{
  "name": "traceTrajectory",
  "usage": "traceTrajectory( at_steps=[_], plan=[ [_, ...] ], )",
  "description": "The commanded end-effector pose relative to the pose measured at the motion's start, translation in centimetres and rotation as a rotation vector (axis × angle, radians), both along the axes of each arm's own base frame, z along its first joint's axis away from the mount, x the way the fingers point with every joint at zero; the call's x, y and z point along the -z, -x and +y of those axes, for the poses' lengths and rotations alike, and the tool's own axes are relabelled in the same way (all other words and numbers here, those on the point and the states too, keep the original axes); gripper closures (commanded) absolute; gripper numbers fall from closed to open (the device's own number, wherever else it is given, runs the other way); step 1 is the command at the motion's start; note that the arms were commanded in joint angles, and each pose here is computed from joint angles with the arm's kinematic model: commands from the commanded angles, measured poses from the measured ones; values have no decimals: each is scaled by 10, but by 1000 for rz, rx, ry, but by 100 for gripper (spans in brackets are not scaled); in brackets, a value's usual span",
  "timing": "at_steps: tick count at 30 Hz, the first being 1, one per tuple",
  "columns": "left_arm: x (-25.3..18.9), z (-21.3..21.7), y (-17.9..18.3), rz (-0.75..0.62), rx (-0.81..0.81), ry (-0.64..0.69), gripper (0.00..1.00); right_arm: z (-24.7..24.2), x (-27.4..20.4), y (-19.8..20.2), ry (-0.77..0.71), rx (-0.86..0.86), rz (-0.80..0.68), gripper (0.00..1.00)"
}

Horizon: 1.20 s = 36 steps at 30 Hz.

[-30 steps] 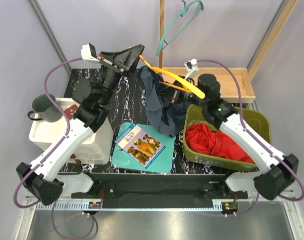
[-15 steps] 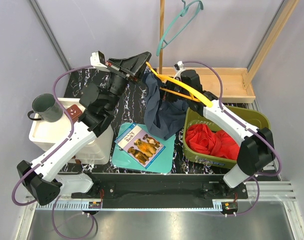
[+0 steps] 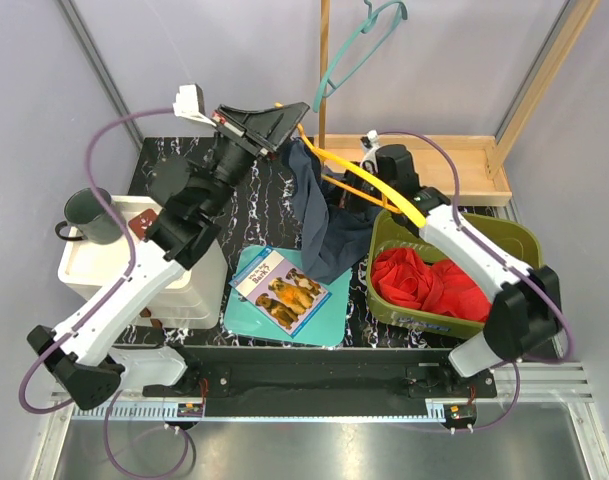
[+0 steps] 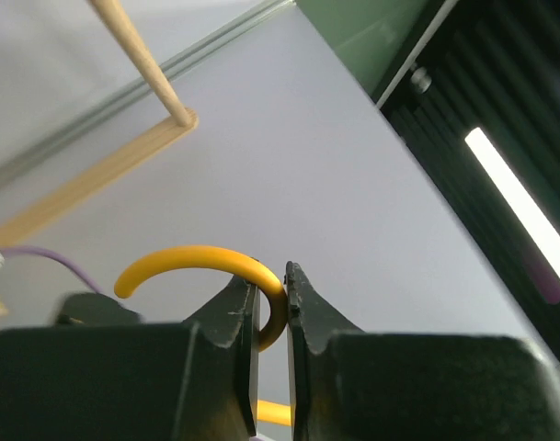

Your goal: Remove the tank top from the hanger

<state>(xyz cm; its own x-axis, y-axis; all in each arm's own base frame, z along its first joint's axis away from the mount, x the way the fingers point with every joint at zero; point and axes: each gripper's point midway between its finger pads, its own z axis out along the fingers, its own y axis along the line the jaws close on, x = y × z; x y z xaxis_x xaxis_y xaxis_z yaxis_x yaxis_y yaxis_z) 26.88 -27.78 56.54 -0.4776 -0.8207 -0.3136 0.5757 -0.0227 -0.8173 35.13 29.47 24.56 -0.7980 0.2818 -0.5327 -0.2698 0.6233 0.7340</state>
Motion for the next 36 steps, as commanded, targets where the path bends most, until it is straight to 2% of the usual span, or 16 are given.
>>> traceTrajectory(
  at_steps=[1,3,4,6,7,11,16,21,23,25,28,30,35,36],
  plan=[
    [-59,38,33,-334,-219,-141,100,-8,-54,51,-107,-93,-83,100],
    [-54,44,22,-374,-329,-230,100,-4,-73,78,-218,-179,-78,100],
    [-51,48,14,-365,-381,-252,100,-3,-60,91,-249,-206,-42,100],
    [-40,54,0,-364,-469,-292,100,-4,-92,113,-364,-251,-123,100],
    [-39,63,-6,-359,-532,-281,100,-7,-84,120,-376,-254,-118,100],
    [-36,75,-24,-370,-684,-320,100,-17,-118,155,-422,-369,-309,100],
    [-41,72,-37,-366,-723,-319,100,-27,-139,188,-413,-481,-445,100],
    [-34,64,-38,-309,-647,-242,100,-33,-152,181,-373,-416,-522,100],
    [-33,65,-38,-272,-620,-180,100,-36,-130,160,-276,-317,-433,100],
    [-34,65,-38,-255,-608,-156,100,-40,-108,145,-197,-242,-345,92],
    [-43,65,-33,-244,-573,-103,100,-48,-78,122,-101,-113,-238,92],
    [-51,61,-30,-266,-558,-129,100,-50,-71,117,-71,-91,-211,72],
    [-45,62,-36,-252,-589,-292,100,-72,-76,114,39,-25,-297,47],
    [-44,61,-36,-259,-590,-314,100,-78,-82,112,58,-2,-317,31]
  ],
)
